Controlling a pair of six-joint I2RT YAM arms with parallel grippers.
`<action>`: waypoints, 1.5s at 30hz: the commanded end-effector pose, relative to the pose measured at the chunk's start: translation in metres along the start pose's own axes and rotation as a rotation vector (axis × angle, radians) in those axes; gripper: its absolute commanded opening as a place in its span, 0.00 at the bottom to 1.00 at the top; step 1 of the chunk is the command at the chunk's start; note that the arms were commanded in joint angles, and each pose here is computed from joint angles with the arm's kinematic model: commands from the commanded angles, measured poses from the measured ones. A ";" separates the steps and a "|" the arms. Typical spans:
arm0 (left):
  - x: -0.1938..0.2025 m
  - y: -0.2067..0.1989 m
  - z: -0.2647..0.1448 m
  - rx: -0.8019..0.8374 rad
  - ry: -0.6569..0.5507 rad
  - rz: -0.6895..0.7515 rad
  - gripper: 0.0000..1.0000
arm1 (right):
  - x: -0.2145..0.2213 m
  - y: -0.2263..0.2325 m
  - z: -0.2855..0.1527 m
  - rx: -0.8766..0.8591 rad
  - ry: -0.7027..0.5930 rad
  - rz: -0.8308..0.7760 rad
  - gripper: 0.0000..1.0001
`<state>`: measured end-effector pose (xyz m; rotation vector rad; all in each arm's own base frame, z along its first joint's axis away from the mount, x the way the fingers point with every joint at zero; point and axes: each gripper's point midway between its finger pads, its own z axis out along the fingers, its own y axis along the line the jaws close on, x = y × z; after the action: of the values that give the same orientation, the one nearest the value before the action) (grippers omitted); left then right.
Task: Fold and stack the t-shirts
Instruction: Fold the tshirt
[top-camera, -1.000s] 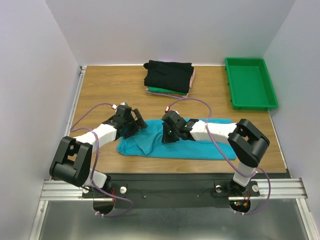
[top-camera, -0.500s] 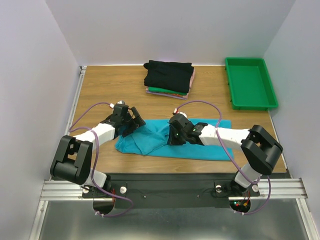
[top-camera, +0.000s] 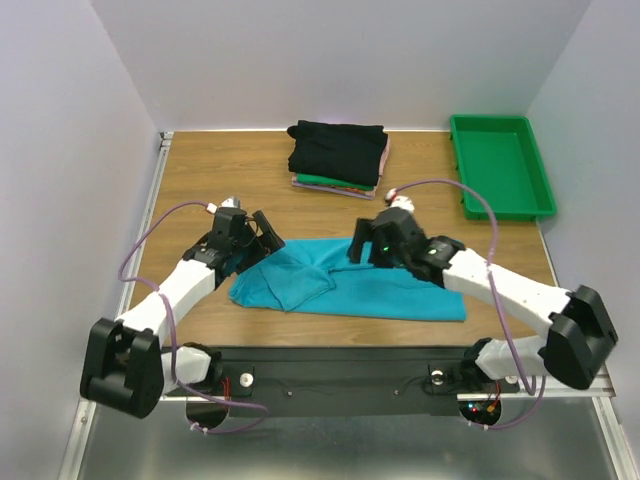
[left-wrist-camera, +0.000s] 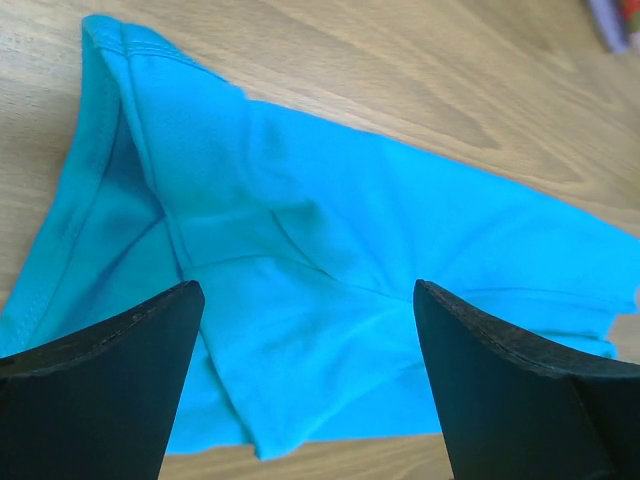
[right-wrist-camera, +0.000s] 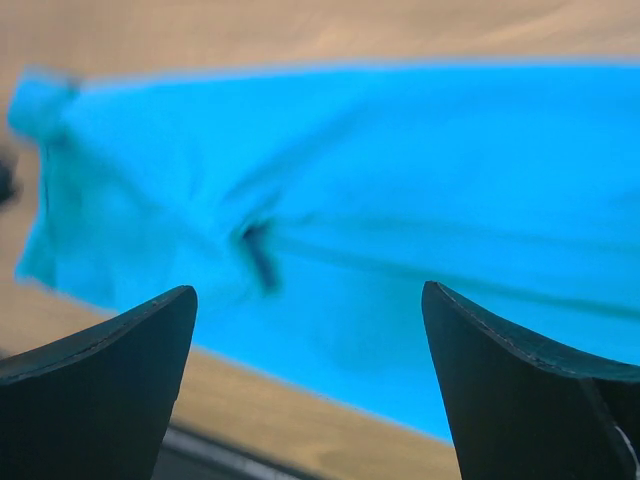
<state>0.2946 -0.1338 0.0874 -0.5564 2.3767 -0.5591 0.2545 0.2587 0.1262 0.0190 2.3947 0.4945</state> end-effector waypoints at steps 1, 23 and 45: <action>0.010 -0.015 -0.021 0.050 0.004 0.019 0.98 | -0.031 -0.073 -0.004 0.163 -0.076 0.060 1.00; -0.007 0.024 0.111 -0.123 0.162 -0.020 0.98 | 0.061 -0.101 0.036 0.105 0.261 0.155 1.00; -0.221 -0.004 0.211 -0.179 -0.031 -0.006 0.98 | 0.093 0.110 0.035 -0.311 0.321 -0.139 1.00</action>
<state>0.5908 -0.0866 0.0550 -0.6693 2.3443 -0.4184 0.1807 0.3680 0.0472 -0.3274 2.6844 0.7798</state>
